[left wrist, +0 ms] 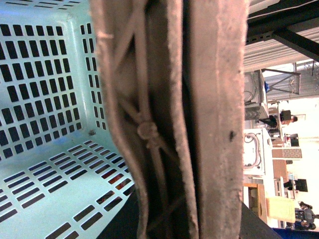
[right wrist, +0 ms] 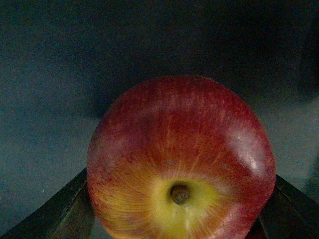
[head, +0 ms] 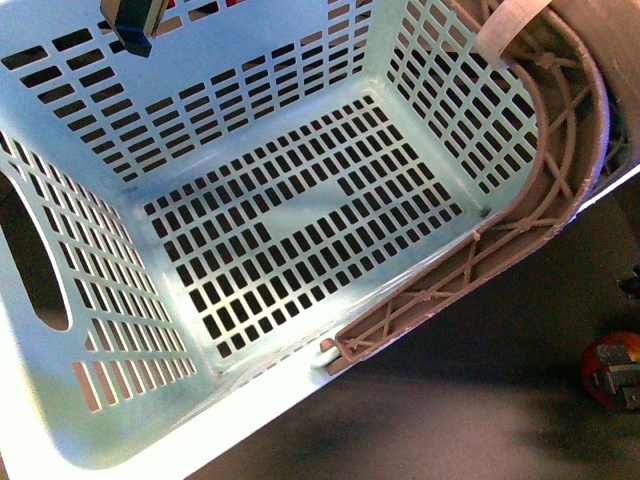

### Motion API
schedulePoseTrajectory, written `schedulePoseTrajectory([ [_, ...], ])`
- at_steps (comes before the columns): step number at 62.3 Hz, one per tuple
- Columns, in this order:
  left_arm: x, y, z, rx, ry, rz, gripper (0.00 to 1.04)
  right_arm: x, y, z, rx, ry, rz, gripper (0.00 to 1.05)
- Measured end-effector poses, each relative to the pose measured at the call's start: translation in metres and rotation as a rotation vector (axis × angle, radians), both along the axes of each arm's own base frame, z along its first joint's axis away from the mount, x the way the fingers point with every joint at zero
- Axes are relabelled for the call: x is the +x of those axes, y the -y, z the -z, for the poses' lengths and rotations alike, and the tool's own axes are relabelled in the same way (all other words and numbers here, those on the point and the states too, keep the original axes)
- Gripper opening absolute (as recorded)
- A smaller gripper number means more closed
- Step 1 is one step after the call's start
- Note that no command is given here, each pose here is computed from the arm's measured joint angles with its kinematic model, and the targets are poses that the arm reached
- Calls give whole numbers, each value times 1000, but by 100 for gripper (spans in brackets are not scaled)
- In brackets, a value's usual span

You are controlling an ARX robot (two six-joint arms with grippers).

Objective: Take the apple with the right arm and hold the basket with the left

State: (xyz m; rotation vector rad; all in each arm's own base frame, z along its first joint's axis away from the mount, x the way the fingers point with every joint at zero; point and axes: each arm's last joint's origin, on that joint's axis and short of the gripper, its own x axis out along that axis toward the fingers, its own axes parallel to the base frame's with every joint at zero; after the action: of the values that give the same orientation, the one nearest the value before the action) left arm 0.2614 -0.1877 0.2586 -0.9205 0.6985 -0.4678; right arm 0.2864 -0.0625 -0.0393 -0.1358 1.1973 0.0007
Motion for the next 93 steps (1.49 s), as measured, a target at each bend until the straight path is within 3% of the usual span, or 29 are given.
schedulePoseTrajectory([
  [12,0,0,0,0,0,0,17,-6,4,-30,8,68,-62,76],
  [35,0,0,0,0,0,0,17,-16,21,-149,-2,394,-128,76],
  [50,0,0,0,0,0,0,17,-29,9,-224,37,609,-165,75],
  [59,0,0,0,0,0,0,17,-32,-16,-267,65,732,-221,75],
  [64,0,0,0,0,0,0,17,-31,-46,-290,110,798,-281,75],
  [80,0,0,0,0,0,0,17,-24,-111,-297,188,809,-400,75],
  [93,0,0,0,0,0,0,17,-25,-144,-291,216,788,-465,75],
])
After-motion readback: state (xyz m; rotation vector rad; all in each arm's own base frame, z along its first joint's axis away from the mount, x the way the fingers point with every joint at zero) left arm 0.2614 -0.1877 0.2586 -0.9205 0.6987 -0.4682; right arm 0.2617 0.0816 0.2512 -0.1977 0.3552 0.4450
